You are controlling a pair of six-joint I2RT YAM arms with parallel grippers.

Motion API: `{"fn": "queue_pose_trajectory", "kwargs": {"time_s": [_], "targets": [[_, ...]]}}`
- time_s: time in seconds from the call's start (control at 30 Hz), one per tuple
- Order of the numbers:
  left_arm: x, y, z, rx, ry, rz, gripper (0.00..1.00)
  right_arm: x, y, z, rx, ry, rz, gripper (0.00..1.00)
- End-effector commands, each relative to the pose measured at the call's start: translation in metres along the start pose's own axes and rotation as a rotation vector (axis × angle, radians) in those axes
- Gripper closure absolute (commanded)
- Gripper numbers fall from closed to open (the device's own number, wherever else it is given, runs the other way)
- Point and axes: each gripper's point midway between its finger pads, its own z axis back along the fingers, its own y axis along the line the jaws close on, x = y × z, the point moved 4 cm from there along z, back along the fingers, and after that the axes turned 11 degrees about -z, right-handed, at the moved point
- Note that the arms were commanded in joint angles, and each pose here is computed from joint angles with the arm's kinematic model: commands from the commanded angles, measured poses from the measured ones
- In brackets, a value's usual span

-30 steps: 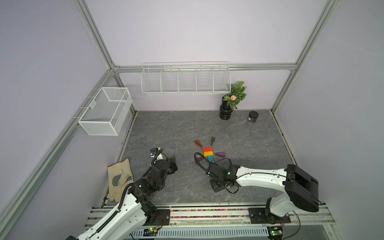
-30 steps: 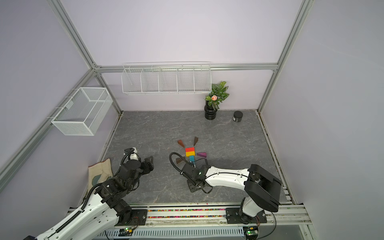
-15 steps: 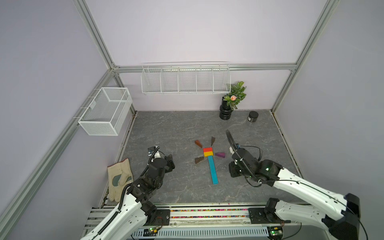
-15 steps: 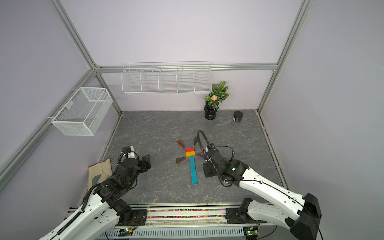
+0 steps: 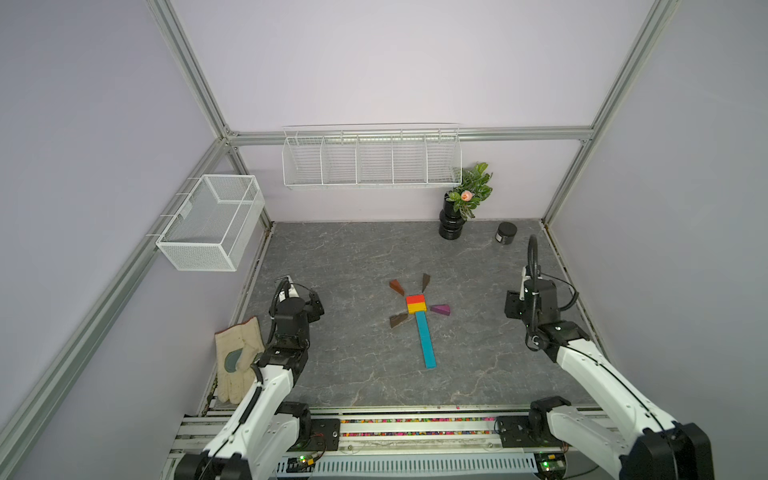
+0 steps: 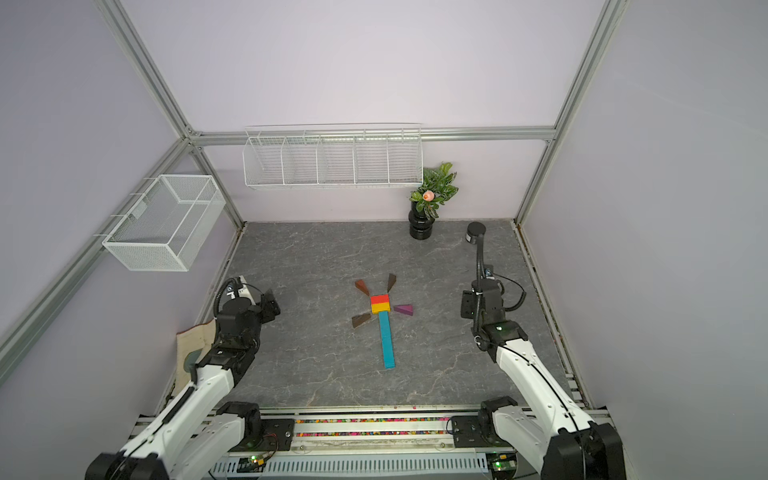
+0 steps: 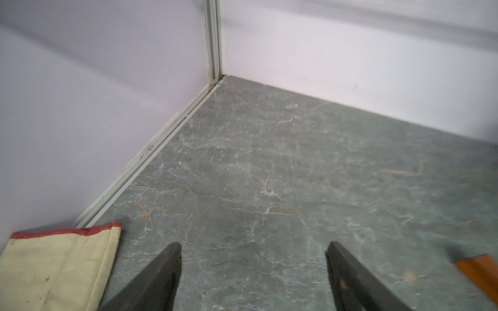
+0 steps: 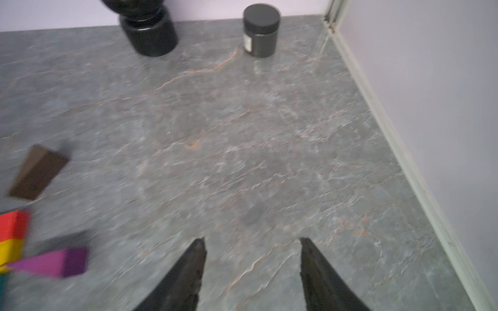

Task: Assemble a small pinwheel with building blocks
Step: Reset both arms

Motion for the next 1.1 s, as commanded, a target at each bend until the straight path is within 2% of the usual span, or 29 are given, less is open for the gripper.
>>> {"fn": "queue_pose_trajectory", "kwargs": {"time_s": [0.0,0.07,0.13,0.2,0.27,0.3,0.33,0.4,0.43,0.47,0.5,0.57,0.6,0.67,0.73,1.07], "targets": [[0.009,0.002,-0.024,0.01,-0.065,-0.053,0.13,0.018,-0.008,-0.024,0.009,-0.194,0.001,0.24],[0.011,0.002,-0.041,0.031,-0.022,-0.072,0.12,0.008,-0.016,-0.046,-0.022,-0.163,-0.021,0.19],[0.02,-0.001,-0.052,0.027,-0.079,-0.073,0.12,0.008,-0.022,-0.065,-0.068,-0.107,-0.048,0.17],[0.026,-0.002,-0.062,0.021,-0.121,-0.033,0.11,0.018,-0.016,-0.075,-0.018,-0.168,-0.04,0.16],[0.014,-0.008,-0.077,-0.007,-0.095,-0.045,0.11,0.016,-0.015,-0.086,-0.01,-0.156,-0.025,0.13],[0.011,-0.011,-0.079,-0.013,-0.129,-0.057,0.11,0.015,-0.006,-0.089,0.018,-0.166,0.015,0.12],[0.005,-0.011,-0.078,-0.027,-0.132,-0.05,0.11,0.012,0.004,-0.087,0.079,-0.15,0.055,0.0],[0.005,-0.014,-0.077,-0.047,-0.133,-0.059,0.1,0.004,0.003,-0.08,0.112,-0.195,0.05,0.1],[0.006,-0.015,-0.079,-0.056,-0.121,-0.068,0.1,-0.007,-0.003,-0.08,0.115,-0.221,0.031,0.11],[0.005,-0.016,-0.08,-0.06,-0.103,-0.072,0.1,-0.003,-0.007,-0.076,0.107,-0.316,0.013,0.11],[0.005,-0.016,-0.08,-0.059,-0.108,-0.071,0.1,-0.001,-0.009,-0.073,0.094,-0.326,0.002,0.11],[0.005,-0.016,-0.08,-0.059,-0.105,-0.071,0.09,-0.002,-0.007,-0.08,0.083,-0.247,0.012,0.11],[0.005,-0.015,-0.08,-0.059,-0.106,-0.072,0.08,-0.001,-0.004,-0.08,0.098,-0.276,0.025,0.11],[0.005,-0.015,-0.08,-0.058,-0.105,-0.071,0.05,-0.002,-0.003,-0.08,0.095,-0.237,0.026,0.11],[0.005,-0.016,-0.08,-0.059,-0.105,-0.071,0.04,-0.001,-0.003,-0.08,0.099,-0.265,0.027,0.11],[0.006,-0.016,-0.08,-0.059,-0.107,-0.07,0.0,-0.002,-0.003,-0.079,0.094,-0.255,0.03,0.11]]}}
